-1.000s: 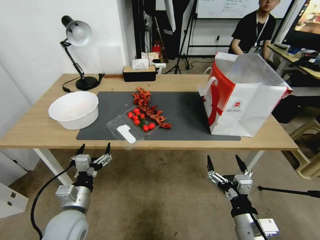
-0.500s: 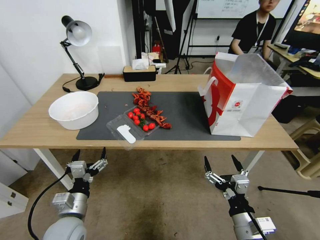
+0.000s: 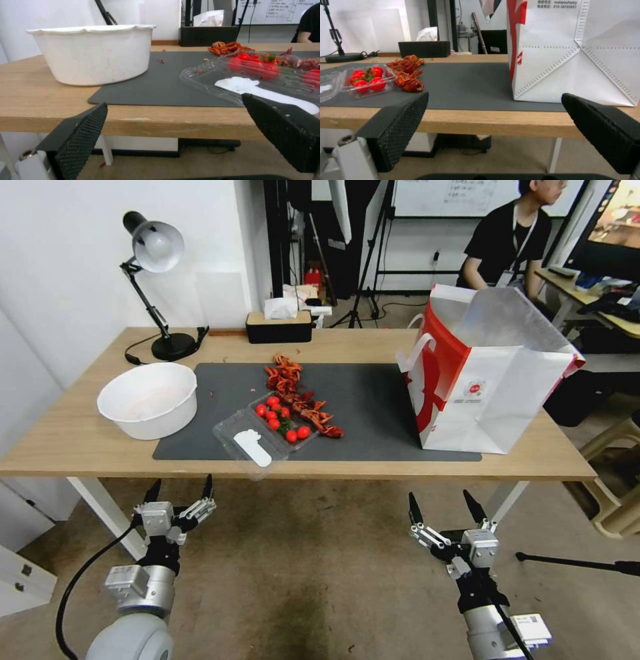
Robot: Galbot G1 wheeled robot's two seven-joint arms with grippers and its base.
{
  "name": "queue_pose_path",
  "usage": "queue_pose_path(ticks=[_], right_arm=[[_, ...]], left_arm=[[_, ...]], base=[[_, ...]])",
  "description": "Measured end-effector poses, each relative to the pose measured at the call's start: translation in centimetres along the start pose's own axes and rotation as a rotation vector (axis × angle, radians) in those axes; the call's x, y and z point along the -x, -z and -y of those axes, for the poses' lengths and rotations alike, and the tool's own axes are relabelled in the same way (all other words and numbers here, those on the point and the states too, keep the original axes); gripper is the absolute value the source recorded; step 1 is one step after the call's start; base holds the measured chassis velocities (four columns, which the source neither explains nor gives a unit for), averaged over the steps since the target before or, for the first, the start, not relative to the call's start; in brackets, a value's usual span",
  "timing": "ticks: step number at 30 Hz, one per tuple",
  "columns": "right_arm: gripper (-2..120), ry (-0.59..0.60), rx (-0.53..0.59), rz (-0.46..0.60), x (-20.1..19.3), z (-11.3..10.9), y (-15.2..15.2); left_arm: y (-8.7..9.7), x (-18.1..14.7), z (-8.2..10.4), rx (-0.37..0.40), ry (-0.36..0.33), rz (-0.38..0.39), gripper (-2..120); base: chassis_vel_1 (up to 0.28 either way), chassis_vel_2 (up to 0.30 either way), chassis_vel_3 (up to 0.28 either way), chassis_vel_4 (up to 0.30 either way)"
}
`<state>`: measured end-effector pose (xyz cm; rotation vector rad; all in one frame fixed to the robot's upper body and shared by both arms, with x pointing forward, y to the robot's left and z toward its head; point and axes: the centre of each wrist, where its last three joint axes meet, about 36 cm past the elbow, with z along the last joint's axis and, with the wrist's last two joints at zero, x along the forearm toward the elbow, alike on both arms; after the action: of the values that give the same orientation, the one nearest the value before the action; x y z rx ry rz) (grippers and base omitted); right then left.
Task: Pick up the trash from the table and place it into the takeout bag.
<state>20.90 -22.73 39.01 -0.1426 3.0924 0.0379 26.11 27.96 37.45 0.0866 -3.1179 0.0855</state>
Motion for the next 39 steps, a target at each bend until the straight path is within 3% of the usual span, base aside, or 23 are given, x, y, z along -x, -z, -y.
queue_pose_path(ticks=[39], right_arm=[[100, -0.002, -0.001, 0.001, 0.0, -0.01, 0.03]], left_arm=[[0.06, 0.04, 0.05, -0.002, -0.002, -0.002, 100]], base=[[0.0, 0.0, 0.0, 0.0]])
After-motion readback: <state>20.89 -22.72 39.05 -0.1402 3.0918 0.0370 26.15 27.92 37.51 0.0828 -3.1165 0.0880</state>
